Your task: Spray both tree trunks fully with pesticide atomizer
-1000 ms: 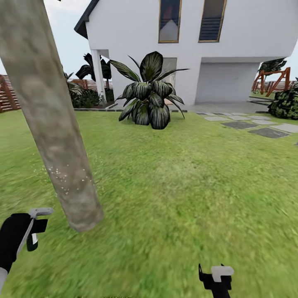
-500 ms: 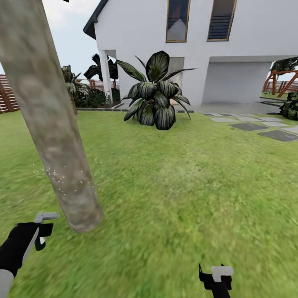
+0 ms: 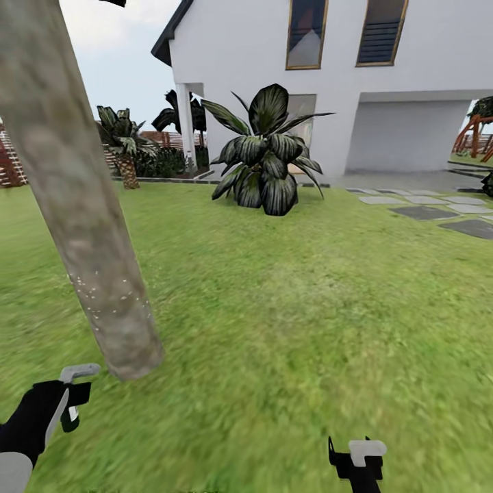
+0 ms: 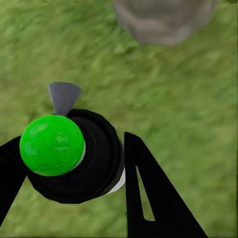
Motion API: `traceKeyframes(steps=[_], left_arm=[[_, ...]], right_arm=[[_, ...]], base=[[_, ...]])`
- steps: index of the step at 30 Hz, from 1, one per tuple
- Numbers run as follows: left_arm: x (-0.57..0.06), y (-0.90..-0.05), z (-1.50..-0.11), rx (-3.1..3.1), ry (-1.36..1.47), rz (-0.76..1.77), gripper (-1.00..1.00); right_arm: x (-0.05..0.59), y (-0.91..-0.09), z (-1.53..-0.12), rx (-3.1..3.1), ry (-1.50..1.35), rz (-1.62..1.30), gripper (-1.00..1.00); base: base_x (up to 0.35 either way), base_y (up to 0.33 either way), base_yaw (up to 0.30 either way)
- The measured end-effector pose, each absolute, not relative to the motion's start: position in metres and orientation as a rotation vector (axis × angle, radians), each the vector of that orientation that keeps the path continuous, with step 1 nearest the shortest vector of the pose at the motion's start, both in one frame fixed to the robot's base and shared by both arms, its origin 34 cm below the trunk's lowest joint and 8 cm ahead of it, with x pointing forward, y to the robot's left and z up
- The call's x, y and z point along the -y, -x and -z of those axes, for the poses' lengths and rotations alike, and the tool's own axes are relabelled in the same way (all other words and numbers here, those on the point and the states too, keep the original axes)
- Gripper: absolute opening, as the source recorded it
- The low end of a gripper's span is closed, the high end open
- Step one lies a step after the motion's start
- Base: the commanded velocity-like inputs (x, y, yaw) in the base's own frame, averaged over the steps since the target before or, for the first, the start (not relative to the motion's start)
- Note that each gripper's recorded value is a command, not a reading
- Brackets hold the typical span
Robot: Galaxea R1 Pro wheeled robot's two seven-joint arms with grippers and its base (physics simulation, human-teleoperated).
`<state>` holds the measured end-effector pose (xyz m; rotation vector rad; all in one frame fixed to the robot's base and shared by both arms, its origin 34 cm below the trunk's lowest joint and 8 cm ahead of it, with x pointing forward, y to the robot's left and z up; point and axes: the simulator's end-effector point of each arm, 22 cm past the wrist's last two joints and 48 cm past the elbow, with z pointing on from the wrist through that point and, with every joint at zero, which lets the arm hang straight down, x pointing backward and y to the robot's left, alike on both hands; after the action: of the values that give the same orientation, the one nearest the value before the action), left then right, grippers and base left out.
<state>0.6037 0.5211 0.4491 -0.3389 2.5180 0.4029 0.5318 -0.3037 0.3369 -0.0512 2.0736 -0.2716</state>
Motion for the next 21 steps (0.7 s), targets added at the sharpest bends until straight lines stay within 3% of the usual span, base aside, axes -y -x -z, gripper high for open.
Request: traceKeyframes(steps=[9, 21], left_arm=[[-0.508, -0.607, -0.443, -2.507, 0.331, -0.421, -1.0], [-0.512, -0.604, -0.444, -2.501, 0.355, -0.46, -1.0]], right_arm=[[0.301, -0.532, -0.336, -2.075, 0.053, 0.266, 1.0], [0.302, -0.531, -0.337, -2.074, 0.051, 0.27, 1.0]], base=[[0.151, -0.255, 0.264], [0.087, -0.259, 0.019]])
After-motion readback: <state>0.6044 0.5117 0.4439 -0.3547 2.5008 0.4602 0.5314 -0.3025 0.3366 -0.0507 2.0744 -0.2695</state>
